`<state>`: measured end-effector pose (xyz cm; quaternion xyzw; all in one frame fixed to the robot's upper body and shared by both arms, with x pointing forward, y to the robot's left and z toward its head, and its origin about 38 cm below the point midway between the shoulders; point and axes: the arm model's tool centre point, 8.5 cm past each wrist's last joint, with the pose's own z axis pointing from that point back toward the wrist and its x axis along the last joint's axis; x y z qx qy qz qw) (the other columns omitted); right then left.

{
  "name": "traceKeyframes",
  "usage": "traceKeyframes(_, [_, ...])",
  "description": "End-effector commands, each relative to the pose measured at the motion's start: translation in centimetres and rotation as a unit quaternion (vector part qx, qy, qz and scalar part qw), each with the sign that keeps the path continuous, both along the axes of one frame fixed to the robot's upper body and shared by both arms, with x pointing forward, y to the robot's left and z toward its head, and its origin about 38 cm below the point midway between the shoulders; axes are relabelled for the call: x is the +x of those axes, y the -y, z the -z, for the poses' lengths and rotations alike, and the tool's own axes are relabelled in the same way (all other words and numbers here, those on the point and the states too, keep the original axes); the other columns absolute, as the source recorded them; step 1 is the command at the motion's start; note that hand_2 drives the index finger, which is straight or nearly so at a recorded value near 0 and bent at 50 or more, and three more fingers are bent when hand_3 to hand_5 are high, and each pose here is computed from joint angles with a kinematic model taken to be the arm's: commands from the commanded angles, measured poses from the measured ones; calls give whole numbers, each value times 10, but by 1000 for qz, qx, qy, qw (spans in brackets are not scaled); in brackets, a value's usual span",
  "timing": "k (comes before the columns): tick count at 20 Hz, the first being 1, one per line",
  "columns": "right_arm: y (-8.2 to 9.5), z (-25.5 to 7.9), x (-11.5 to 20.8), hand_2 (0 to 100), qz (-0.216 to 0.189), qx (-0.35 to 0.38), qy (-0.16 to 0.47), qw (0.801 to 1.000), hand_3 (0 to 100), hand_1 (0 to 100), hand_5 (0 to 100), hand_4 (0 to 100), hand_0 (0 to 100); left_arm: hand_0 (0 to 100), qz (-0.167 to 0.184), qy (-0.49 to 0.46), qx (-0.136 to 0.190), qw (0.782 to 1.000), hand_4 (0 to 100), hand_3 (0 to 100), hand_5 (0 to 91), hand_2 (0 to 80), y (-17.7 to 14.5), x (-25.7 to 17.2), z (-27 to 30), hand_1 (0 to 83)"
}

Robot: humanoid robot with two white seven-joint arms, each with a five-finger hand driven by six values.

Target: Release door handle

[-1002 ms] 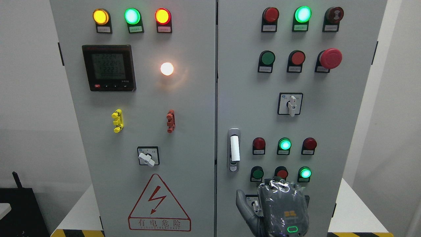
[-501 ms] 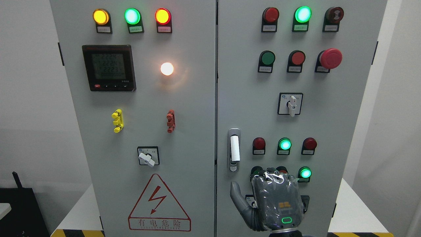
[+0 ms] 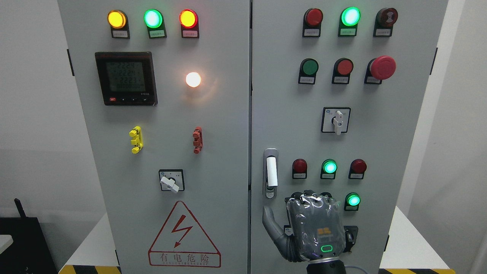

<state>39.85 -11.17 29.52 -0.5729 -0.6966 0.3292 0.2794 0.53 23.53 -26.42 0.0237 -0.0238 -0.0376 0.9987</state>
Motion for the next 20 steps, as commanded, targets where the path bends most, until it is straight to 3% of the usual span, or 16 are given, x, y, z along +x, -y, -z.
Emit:
traceKeyframes(1, [-1,2,8,976,2,-4,-11,1000,1000,0,973,893,485,120,-1,-3,0,1000,0,0,0,0,0,-1,0,389])
traceKeyframes(20, [2,-9,20,974,13,-1,-9,1000,1000,0,970,890,487,120,-1,-4,0,1000,0,0,0,0,0,-2,0,389])
